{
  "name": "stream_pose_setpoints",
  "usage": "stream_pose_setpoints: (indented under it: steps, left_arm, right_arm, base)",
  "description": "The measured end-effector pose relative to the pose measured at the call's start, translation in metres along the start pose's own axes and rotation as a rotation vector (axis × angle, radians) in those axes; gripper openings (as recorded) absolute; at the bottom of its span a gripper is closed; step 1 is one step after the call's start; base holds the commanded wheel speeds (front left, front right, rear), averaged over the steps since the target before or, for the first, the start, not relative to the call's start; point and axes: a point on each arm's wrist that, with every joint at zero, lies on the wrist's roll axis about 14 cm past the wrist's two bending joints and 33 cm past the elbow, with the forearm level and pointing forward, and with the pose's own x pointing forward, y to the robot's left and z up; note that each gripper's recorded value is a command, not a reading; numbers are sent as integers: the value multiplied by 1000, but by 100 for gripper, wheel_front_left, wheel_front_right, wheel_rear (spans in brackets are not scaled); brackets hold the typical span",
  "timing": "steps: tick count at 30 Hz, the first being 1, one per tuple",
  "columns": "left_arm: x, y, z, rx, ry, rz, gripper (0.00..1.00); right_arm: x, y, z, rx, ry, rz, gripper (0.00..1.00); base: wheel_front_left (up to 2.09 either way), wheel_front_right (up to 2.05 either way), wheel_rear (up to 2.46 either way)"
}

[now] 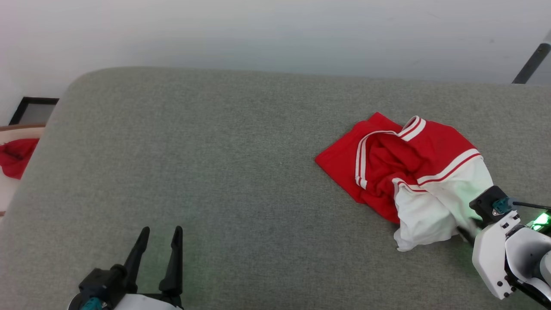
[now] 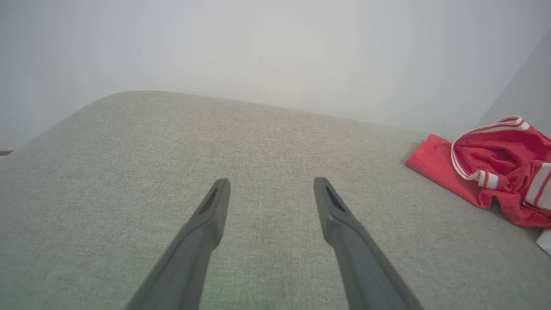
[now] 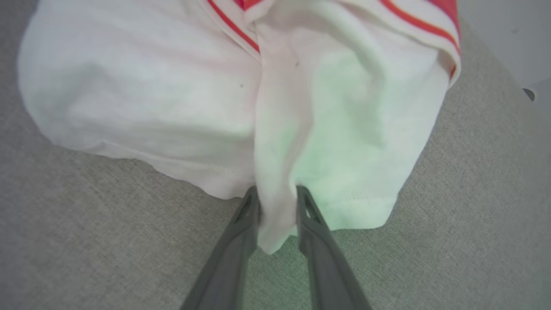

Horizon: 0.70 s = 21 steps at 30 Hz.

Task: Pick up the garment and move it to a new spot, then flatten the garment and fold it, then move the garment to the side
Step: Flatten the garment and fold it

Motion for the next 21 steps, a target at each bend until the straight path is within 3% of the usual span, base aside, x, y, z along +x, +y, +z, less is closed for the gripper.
stream_pose_setpoints:
  steps: [8, 15, 21]
  left_arm:
    - [8, -10, -1, -8, -4, -30, 100]
    - [13, -14, -1, -10, -5, -47, 100]
    - [18, -23, -3, -6, 0, -75, 100]
  right_arm:
    - [-5, -8, 5, 40, -47, -21, 0]
    - [-30, -27, 66, 289, -317, -18, 0]
    - [-62, -85, 84, 525, -490, -116, 0]
  base:
    - [0, 0, 0]
    - [0, 0, 0]
    - [0, 0, 0]
